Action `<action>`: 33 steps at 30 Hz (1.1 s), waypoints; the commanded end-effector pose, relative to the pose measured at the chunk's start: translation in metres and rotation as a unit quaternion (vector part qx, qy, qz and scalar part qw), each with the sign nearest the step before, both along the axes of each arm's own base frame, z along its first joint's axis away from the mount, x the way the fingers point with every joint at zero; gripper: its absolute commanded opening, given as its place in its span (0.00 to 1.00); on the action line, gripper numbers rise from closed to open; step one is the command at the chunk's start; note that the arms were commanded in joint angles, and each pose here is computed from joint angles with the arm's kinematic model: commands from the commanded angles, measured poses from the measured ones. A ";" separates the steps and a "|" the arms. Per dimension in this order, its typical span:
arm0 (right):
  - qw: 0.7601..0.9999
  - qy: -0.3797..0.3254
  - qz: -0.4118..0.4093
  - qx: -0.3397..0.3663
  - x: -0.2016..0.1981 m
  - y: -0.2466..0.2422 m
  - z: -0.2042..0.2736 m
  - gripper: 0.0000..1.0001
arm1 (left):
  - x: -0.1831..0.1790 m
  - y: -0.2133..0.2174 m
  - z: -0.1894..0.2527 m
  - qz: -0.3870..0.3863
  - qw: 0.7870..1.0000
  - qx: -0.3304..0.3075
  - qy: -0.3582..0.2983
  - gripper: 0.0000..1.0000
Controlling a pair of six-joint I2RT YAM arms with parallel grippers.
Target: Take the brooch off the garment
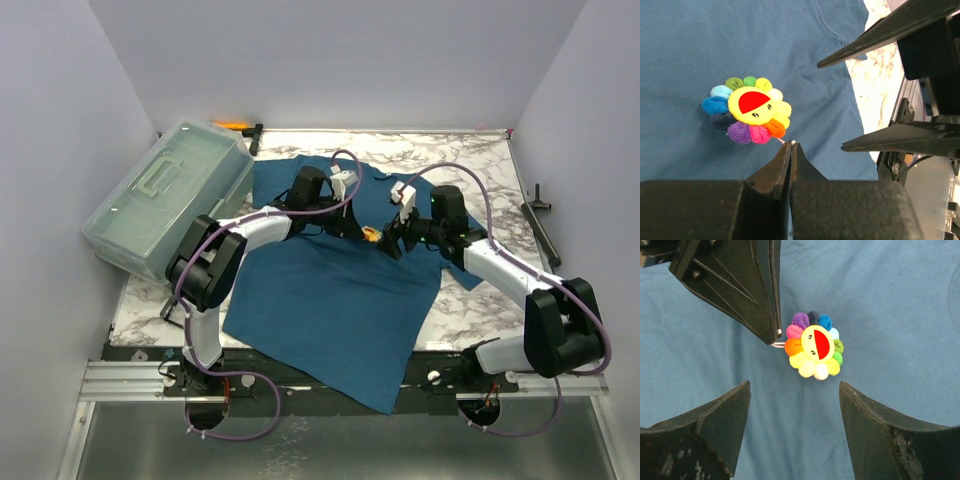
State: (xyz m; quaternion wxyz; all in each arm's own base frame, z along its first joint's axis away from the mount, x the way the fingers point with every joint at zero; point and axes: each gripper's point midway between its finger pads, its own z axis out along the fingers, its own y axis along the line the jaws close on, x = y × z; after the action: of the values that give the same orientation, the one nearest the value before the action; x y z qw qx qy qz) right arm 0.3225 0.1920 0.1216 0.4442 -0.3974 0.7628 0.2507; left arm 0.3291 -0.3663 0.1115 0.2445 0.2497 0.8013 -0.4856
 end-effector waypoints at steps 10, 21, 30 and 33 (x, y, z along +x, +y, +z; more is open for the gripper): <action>0.997 -0.074 0.018 -0.016 0.020 0.023 -0.011 0.68 | 0.001 -0.005 0.022 -0.011 0.999 -0.030 0.027 0.00; 0.996 -0.079 -0.010 -0.040 0.039 0.023 -0.028 0.37 | 0.002 -0.002 0.027 -0.007 0.999 -0.039 0.031 0.00; 0.999 -0.051 0.000 -0.017 0.033 0.031 -0.033 0.04 | 0.013 0.008 0.032 0.014 0.999 -0.043 0.023 0.32; 0.999 -0.034 0.009 -0.006 0.029 0.036 -0.037 0.01 | 0.029 0.028 0.033 0.052 0.998 -0.034 -0.002 0.51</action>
State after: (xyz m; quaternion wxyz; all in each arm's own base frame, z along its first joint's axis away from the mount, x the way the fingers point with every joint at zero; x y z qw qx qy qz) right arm 0.3525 0.2165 0.0844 0.4693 -0.4176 0.7499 0.2073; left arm 0.3403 -0.3596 0.1281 0.2309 0.2099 0.8014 -0.5102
